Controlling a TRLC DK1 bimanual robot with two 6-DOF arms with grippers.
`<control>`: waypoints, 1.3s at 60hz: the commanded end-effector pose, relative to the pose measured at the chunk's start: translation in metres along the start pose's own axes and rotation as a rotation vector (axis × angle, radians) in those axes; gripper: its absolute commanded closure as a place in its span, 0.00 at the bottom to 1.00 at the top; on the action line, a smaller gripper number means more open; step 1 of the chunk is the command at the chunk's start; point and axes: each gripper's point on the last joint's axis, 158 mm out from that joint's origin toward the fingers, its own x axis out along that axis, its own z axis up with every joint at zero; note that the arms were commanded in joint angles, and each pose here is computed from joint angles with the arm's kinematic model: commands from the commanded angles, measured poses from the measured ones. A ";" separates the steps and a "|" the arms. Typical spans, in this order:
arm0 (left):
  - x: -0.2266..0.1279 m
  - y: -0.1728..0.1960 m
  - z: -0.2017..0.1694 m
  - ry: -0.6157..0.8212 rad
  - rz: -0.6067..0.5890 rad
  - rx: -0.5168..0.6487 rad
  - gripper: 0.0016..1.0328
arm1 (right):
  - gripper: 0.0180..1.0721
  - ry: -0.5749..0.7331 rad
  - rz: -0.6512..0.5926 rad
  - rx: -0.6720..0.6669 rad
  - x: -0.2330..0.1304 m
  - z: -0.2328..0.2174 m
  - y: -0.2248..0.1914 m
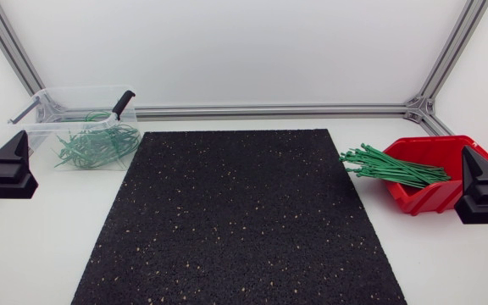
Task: Take a green cable tie from the red box, thread the tail through the head to close it, then place it in the transparent bin on the left.
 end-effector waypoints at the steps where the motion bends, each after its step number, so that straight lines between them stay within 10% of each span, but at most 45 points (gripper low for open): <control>1: -0.004 -0.009 -0.017 0.013 -0.028 -0.039 0.04 | 0.05 -0.008 -0.006 0.014 0.000 -0.003 -0.001; 38: -0.022 -0.056 -0.118 0.105 -0.173 -0.198 0.04 | 0.05 0.032 -0.011 -0.008 0.000 -0.031 0.003; 78: -0.022 -0.056 -0.118 0.105 -0.173 -0.198 0.04 | 0.05 0.043 0.060 0.070 0.018 -0.076 0.026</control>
